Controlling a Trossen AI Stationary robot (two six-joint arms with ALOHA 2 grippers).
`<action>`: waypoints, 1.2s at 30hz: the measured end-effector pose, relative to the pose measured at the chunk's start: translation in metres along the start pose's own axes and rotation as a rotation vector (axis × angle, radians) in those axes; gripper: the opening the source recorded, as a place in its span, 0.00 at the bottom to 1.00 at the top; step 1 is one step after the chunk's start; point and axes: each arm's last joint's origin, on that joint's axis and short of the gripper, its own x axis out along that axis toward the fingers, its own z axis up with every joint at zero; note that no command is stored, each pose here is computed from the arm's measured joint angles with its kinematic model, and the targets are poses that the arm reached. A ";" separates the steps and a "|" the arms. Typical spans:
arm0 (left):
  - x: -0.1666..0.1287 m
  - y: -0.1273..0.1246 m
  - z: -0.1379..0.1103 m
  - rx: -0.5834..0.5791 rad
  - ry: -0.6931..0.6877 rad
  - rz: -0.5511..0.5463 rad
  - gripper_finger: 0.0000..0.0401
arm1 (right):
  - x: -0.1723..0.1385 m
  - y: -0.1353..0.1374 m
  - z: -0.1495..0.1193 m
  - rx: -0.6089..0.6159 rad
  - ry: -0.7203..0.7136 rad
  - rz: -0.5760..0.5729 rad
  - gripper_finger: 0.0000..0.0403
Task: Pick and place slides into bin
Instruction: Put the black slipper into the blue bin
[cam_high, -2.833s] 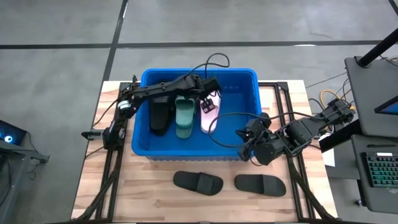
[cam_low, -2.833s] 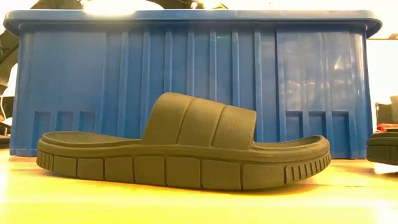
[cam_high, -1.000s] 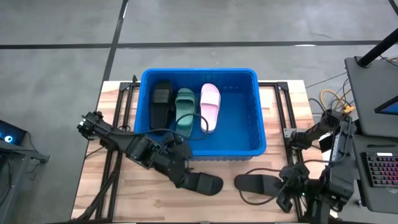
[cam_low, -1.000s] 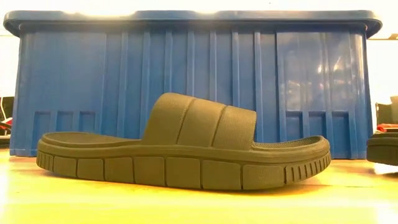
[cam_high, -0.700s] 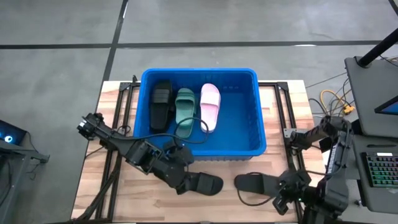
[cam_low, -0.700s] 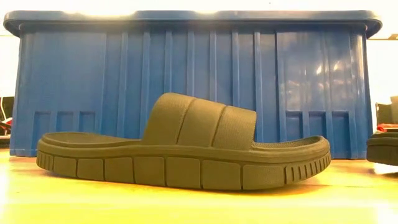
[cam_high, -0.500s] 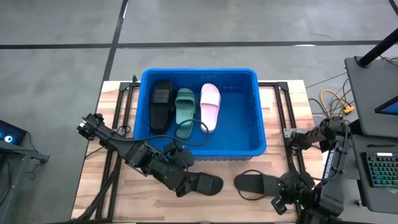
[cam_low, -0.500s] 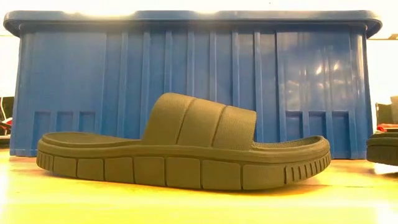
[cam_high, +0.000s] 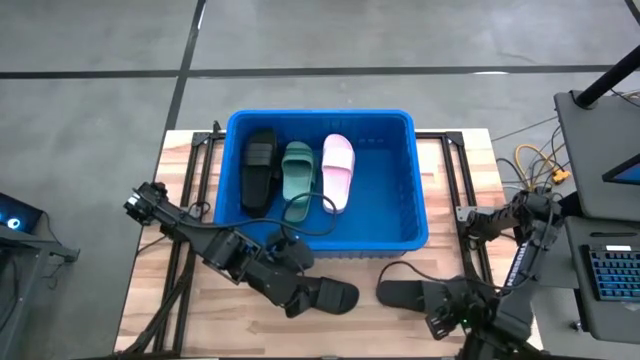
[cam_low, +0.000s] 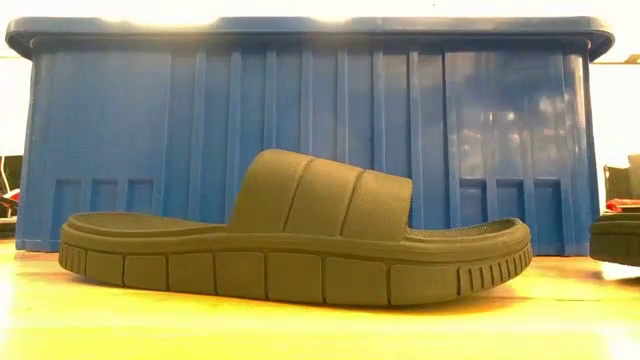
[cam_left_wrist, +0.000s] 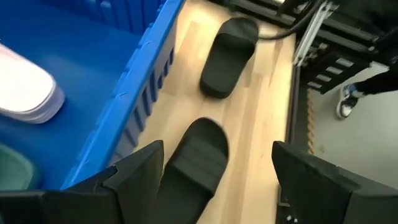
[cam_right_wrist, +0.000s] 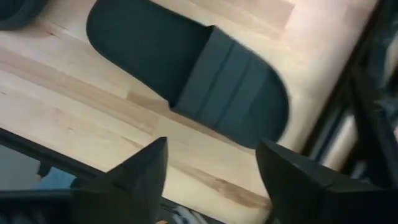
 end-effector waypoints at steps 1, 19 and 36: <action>0.001 -0.001 0.000 -0.005 -0.009 -0.009 0.70 | 0.003 0.002 0.000 0.011 0.007 0.008 0.60; 0.006 -0.004 0.002 0.028 -0.053 -0.044 0.70 | 0.060 0.014 0.006 0.109 0.070 -0.043 0.71; 0.006 -0.004 0.003 0.026 -0.056 -0.044 0.70 | 0.085 0.014 0.021 0.163 0.012 -0.069 0.65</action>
